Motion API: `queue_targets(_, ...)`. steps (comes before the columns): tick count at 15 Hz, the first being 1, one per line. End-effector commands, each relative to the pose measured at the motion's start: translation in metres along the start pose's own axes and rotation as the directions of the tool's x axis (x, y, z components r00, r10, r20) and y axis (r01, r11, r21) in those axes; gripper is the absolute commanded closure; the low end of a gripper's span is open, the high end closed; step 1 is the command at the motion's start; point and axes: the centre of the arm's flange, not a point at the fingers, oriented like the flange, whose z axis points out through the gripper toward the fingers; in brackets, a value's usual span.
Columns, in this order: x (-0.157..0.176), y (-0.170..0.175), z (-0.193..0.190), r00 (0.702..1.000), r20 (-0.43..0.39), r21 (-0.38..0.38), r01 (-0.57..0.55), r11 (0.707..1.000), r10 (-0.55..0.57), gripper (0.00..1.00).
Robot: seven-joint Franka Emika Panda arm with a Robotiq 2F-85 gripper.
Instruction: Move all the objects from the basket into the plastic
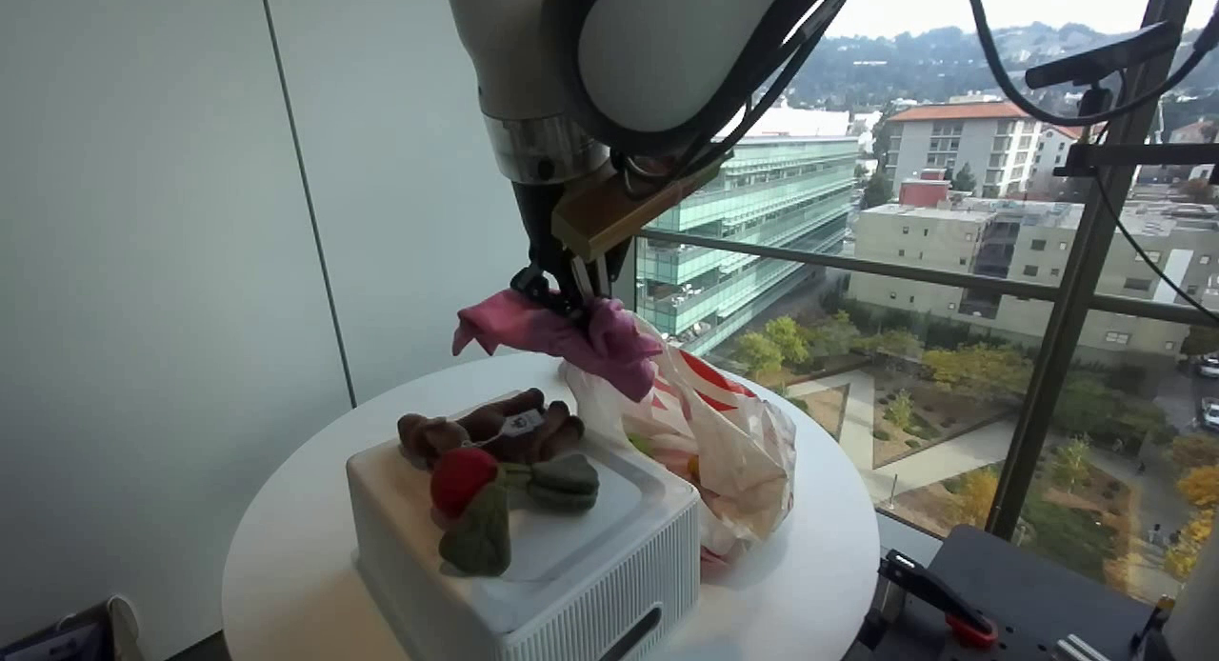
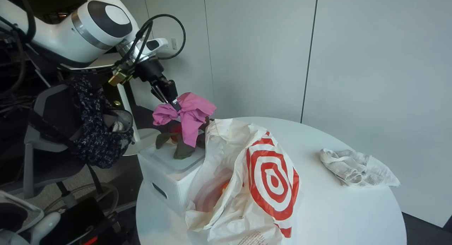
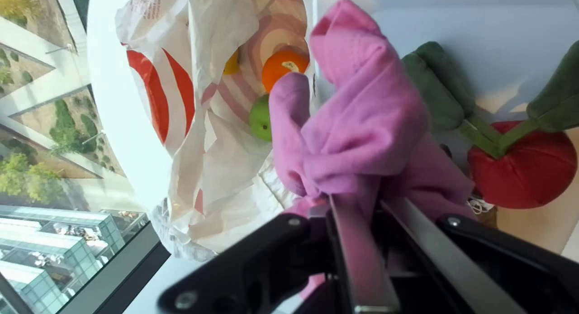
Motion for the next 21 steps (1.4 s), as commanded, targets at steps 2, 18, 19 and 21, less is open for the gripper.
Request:
queue_targets(2, -0.013, 0.055, -0.029, 0.994, 0.037, -0.133, -0.096, 0.986, 0.102, 0.91)
queue_targets(18, -0.023, 0.056, 0.114, 0.903, 0.413, -0.229, -0.02, 0.973, 0.116, 0.93)
queue_targets(19, -0.019, 0.058, 0.125, 0.897, 0.422, -0.237, -0.032, 0.971, 0.132, 0.93)
queue_targets(21, -0.01, 0.065, 0.146, 0.888, 0.425, -0.249, -0.072, 0.966, 0.176, 0.92)
